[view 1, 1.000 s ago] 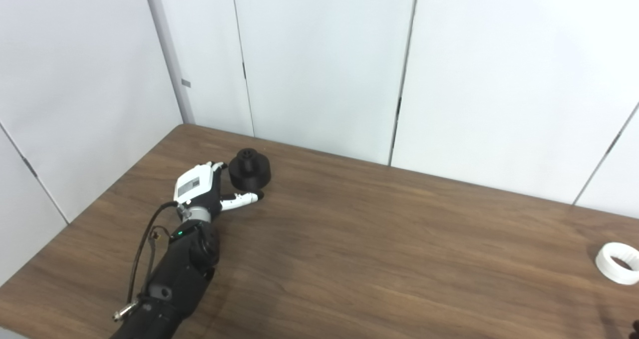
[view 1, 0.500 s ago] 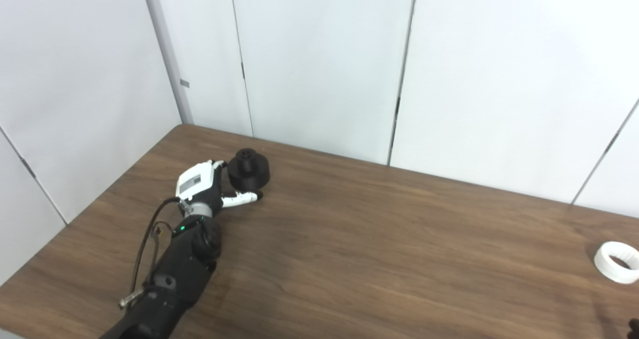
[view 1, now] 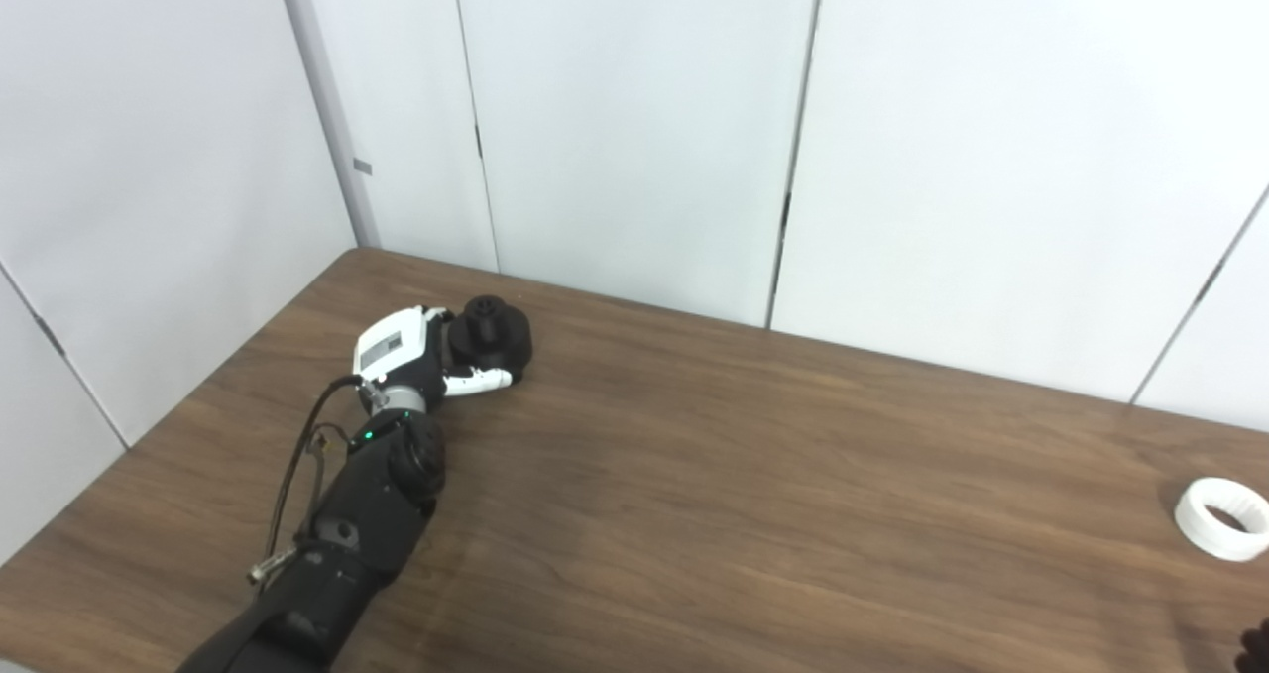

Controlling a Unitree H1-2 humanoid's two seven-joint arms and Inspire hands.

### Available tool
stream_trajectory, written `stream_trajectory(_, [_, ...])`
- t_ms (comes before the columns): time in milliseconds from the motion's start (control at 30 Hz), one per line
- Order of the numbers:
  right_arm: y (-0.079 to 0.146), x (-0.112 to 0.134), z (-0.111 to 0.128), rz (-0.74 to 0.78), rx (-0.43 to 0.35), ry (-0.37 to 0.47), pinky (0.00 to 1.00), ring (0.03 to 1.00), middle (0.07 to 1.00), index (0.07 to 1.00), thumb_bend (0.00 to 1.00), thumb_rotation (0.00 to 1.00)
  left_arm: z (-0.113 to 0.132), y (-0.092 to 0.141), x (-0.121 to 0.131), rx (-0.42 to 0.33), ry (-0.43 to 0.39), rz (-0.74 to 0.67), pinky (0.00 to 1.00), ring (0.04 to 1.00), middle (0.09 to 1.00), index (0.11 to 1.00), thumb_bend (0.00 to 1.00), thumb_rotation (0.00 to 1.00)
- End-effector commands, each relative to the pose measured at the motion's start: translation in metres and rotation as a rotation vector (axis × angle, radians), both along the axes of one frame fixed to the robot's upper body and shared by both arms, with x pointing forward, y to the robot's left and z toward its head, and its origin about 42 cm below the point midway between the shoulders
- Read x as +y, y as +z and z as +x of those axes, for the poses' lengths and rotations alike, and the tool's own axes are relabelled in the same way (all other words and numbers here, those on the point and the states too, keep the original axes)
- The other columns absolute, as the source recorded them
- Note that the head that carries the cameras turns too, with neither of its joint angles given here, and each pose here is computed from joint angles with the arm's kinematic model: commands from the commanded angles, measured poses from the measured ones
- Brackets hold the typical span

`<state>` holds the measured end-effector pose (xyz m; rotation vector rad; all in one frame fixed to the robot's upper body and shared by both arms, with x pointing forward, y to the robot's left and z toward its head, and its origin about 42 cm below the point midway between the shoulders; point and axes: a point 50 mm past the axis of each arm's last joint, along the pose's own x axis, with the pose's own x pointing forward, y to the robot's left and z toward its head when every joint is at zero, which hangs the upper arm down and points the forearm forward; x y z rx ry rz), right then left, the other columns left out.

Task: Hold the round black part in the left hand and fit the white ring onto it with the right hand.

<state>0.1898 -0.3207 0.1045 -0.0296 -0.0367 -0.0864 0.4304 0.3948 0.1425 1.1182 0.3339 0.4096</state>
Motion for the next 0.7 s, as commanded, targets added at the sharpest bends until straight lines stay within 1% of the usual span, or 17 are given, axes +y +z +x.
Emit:
stream_trajectory(0, [0.002, 0.004, 0.0, -0.003, -0.021, 0.011, 0.9, 0.991, 0.97, 0.952, 0.66, 1.0, 0.023, 0.045, 0.008, -0.128, -0.017, 0.047, 1.0, 1.0, 0.958, 0.862, 1.0, 0.52])
stream_trajectory(33, [0.001, 0.004, 0.0, -0.004, -0.022, 0.015, 0.9, 0.99, 0.969, 0.951, 0.66, 1.0, 0.024, 0.046, 0.008, -0.131, -0.021, 0.044, 1.0, 1.0, 0.958, 0.86, 1.0, 0.52])
stream_trajectory(133, [-0.001, 0.001, 0.003, -0.004, -0.035, 0.037, 0.91, 0.999, 0.982, 0.948, 0.71, 1.0, 0.028, 0.047, 0.006, -0.135, -0.025, 0.035, 1.0, 1.0, 0.955, 0.84, 1.0, 0.5])
stream_trajectory(233, [-0.003, -0.001, 0.004, 0.007, -0.042, 0.04, 0.91, 1.0, 0.985, 0.936, 0.74, 1.0, 0.032, 0.047, 0.006, -0.136, -0.023, 0.018, 1.0, 1.0, 0.952, 0.832, 1.0, 0.5])
stream_trajectory(333, [-0.004, -0.002, 0.004, 0.03, -0.045, 0.039, 0.9, 1.0, 0.986, 0.935, 0.74, 1.0, 0.036, 0.045, 0.007, -0.139, -0.027, -0.004, 1.0, 0.997, 0.946, 0.831, 1.0, 0.51])
stream_trajectory(433, [-0.005, -0.002, 0.004, 0.045, -0.047, 0.04, 0.9, 1.0, 0.988, 0.939, 0.74, 1.0, 0.039, 0.044, 0.007, -0.138, -0.033, -0.013, 1.0, 0.989, 0.939, 0.829, 1.0, 0.49])
stream_trajectory(667, [-0.004, -0.003, 0.003, 0.048, -0.047, 0.04, 0.89, 1.0, 0.988, 0.942, 0.74, 1.0, 0.043, 0.045, 0.007, -0.118, -0.03, -0.006, 1.0, 0.981, 0.93, 0.83, 1.0, 0.48])
